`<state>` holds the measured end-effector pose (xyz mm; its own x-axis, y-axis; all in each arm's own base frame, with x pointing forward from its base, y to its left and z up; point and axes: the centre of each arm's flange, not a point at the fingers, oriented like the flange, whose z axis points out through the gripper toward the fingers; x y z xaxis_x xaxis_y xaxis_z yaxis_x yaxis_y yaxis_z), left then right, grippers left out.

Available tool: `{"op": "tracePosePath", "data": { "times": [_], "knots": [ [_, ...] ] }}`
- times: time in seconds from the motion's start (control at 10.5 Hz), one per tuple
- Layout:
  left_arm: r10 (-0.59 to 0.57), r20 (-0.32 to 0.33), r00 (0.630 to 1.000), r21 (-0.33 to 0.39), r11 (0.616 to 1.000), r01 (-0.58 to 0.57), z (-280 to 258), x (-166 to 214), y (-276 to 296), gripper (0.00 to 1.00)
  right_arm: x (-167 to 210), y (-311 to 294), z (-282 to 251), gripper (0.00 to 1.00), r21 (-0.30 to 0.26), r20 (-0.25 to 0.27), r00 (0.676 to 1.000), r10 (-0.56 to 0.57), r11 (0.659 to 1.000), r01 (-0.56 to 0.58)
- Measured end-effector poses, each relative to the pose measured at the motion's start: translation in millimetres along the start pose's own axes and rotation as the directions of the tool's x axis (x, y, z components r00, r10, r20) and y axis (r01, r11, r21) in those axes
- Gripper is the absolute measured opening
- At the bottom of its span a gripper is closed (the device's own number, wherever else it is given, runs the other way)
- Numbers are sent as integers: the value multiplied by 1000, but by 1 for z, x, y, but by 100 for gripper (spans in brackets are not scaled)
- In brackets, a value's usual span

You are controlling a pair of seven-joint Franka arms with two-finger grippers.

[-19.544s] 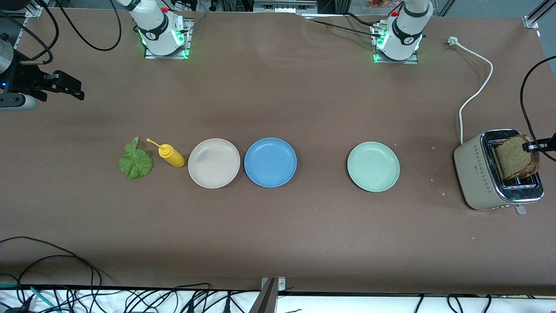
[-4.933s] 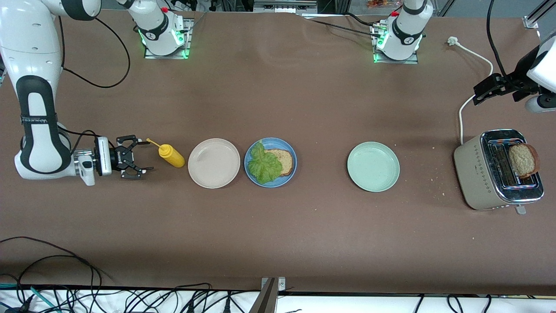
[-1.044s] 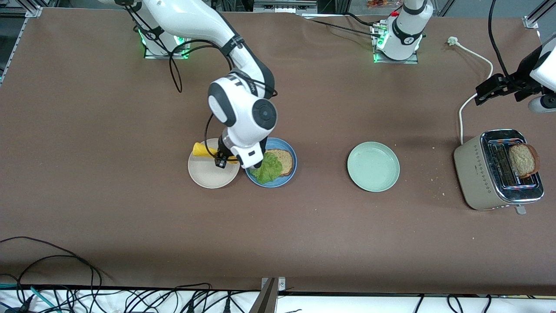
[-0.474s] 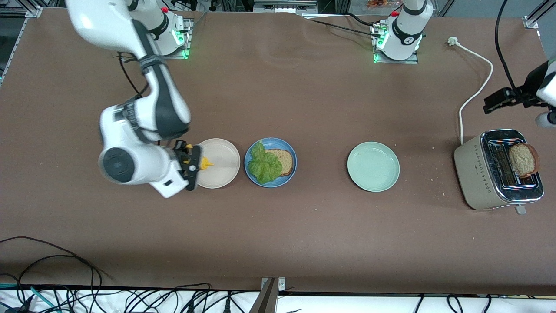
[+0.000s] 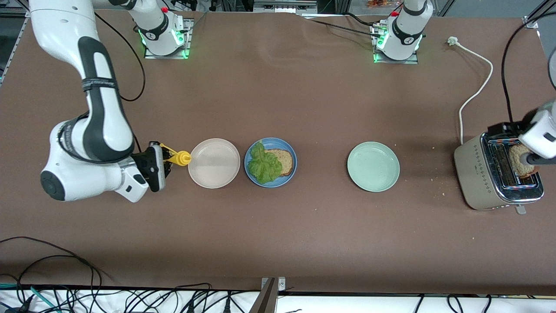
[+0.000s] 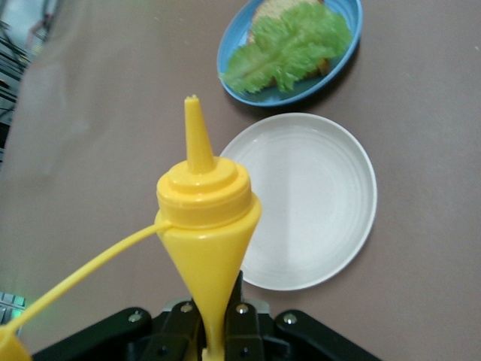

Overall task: Make sandwich in blue plate with both arms
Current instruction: 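Set the yellow bottle down while the left gripper grasps the second bread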

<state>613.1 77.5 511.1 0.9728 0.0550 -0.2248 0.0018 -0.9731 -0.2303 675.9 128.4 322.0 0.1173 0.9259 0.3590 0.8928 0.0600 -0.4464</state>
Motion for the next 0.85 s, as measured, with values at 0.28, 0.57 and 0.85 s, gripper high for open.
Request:
{"op": "tracePosePath", "data": {
  "times": [0.28, 0.57, 0.85],
  "knots": [
    [7, -53, 999, -15, 1000, -7, 48, 33, -72, 100, -65, 5, 16, 11, 63, -200, 969, -148, 985, 163],
    [24, -61, 998, -45, 999, -27, 91, 43, -122, 100, -125, 10, 38, 11, 24, -335, 890, -311, 941, 337],
    [0, -23, 1000, -81, 997, -2, 123, 48, -137, 100, -163, 21, 71, 11, -39, -431, 809, -400, 904, 426]
  ]
}}
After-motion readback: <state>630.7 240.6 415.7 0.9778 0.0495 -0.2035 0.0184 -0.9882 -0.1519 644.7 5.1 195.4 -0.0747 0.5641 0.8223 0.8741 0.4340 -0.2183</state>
